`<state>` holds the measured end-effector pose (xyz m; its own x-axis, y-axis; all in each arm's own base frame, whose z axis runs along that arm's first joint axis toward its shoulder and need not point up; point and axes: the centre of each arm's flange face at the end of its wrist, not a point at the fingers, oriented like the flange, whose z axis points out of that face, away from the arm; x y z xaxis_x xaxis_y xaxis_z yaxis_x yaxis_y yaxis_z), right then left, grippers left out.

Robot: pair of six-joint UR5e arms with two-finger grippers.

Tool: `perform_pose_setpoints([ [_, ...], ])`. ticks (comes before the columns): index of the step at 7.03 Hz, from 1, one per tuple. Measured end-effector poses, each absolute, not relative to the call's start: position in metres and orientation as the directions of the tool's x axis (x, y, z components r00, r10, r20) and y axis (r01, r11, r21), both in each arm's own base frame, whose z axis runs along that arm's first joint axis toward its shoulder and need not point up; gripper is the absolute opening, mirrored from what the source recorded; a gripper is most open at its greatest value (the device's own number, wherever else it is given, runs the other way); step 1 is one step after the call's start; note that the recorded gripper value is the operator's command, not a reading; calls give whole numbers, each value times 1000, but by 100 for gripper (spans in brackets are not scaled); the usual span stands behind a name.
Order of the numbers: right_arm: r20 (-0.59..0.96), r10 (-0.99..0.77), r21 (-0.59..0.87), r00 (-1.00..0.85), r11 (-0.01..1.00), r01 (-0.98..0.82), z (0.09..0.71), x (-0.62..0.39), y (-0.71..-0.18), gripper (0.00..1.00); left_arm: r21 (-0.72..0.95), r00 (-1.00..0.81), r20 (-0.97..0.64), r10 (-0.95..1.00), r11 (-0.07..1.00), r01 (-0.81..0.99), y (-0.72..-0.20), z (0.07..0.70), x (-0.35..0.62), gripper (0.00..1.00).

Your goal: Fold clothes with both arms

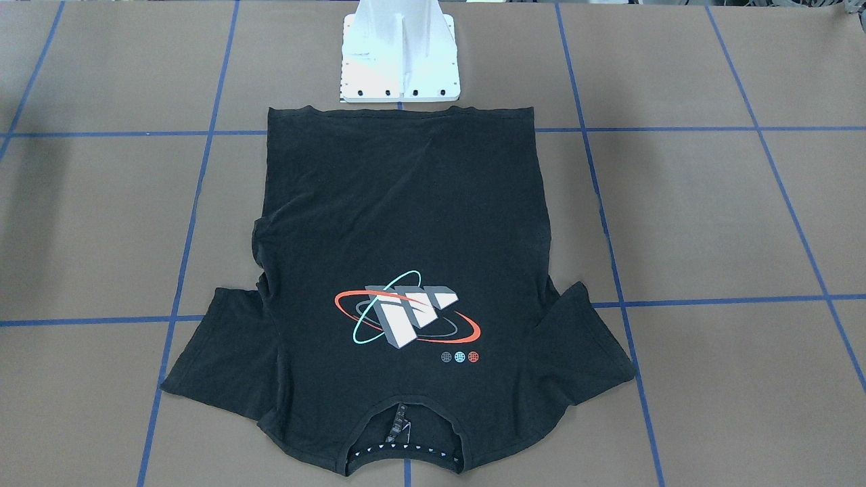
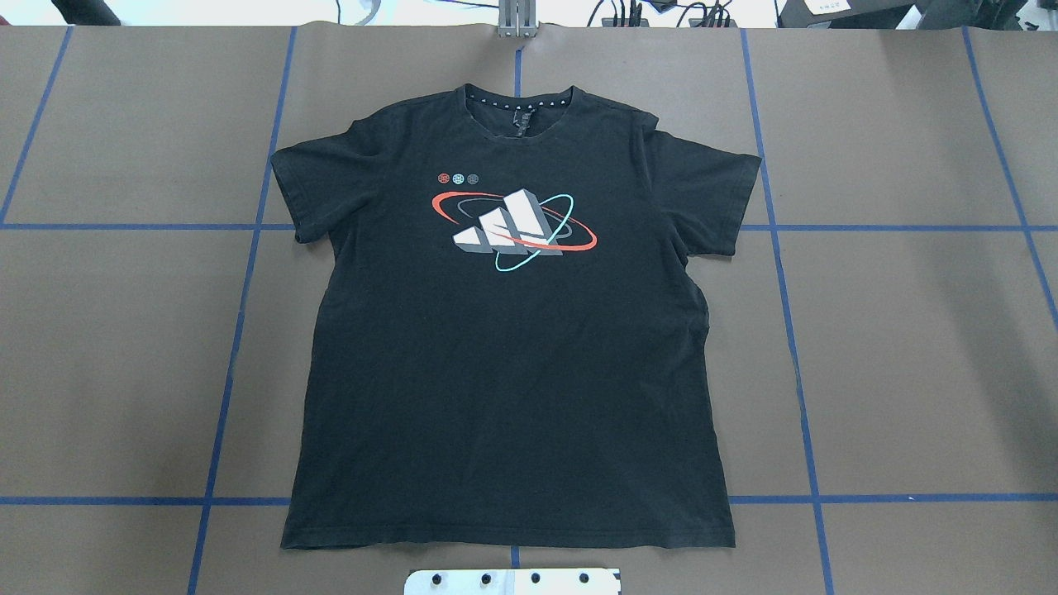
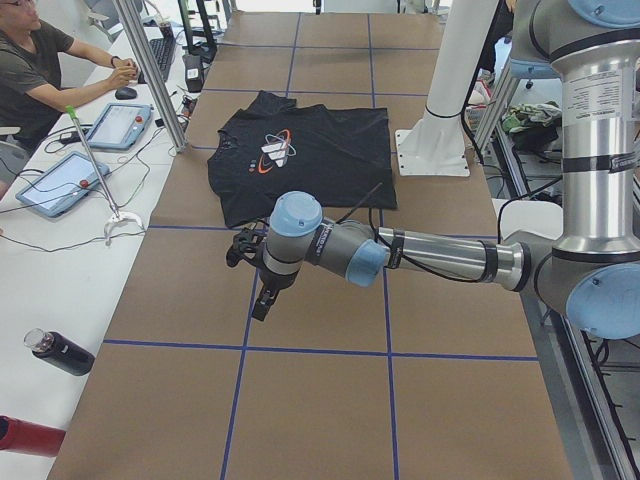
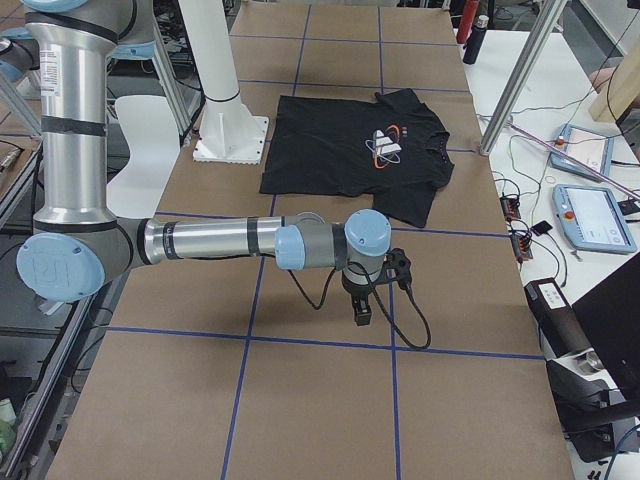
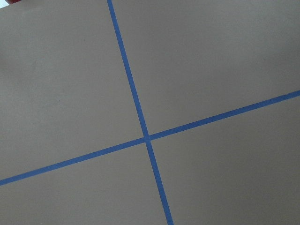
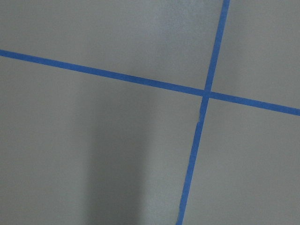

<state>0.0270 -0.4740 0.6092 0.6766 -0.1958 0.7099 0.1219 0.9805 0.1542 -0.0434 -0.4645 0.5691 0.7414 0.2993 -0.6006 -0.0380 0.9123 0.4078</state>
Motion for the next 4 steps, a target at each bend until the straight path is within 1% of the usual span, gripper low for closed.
perform_pose_setpoints([
  [4, 715, -199, 156, 671, 980, 125, 610, 26, -473, 100, 416, 730, -609, 312, 909, -41, -453, 571, -43, 100],
])
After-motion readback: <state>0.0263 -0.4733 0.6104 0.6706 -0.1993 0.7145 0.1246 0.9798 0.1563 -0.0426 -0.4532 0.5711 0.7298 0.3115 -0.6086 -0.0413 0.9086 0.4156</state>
